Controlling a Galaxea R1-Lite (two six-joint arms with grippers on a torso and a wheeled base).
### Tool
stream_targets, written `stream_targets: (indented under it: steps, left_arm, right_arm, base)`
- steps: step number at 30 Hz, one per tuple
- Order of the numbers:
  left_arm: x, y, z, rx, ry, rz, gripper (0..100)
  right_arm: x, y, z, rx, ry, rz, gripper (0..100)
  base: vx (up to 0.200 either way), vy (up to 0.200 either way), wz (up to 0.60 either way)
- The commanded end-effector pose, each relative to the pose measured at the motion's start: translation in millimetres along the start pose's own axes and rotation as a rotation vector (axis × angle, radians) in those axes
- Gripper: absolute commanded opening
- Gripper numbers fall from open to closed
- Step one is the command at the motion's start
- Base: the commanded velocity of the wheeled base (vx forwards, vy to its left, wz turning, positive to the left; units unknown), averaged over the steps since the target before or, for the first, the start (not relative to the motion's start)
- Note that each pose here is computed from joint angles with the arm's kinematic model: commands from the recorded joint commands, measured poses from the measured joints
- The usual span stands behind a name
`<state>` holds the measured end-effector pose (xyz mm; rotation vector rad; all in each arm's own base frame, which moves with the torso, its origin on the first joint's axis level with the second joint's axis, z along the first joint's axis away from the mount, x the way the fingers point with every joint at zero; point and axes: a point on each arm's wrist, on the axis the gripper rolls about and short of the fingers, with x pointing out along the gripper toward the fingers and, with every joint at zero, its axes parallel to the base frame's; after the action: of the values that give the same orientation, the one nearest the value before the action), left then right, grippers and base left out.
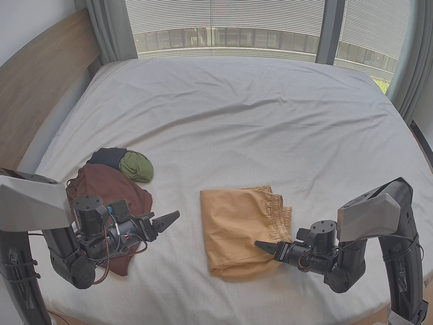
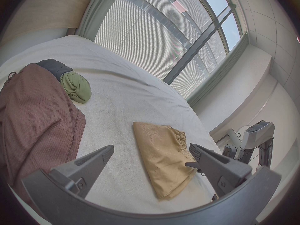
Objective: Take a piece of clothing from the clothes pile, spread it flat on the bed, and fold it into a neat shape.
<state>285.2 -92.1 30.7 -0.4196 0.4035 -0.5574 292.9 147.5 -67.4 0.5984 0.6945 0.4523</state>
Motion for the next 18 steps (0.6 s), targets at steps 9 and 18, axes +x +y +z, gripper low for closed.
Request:
stream_targets:
  steps: [9,18]
  left_arm:
    - [0.7,0.5,-0.2,-0.002,-0.001,0.0,100]
    - [-0.1,0.6,-1.2,-0.004,0.004,0.003,100]
  right_arm:
    - [5.5,0.1,2.8,0.004,-0.02,0.008,100]
    - [6.2,-0.9,1.0,0.006,-0.014,0.005,0]
  base:
    - [0.0,0.0,0.0]
    - [0.0,0.0,0.0]
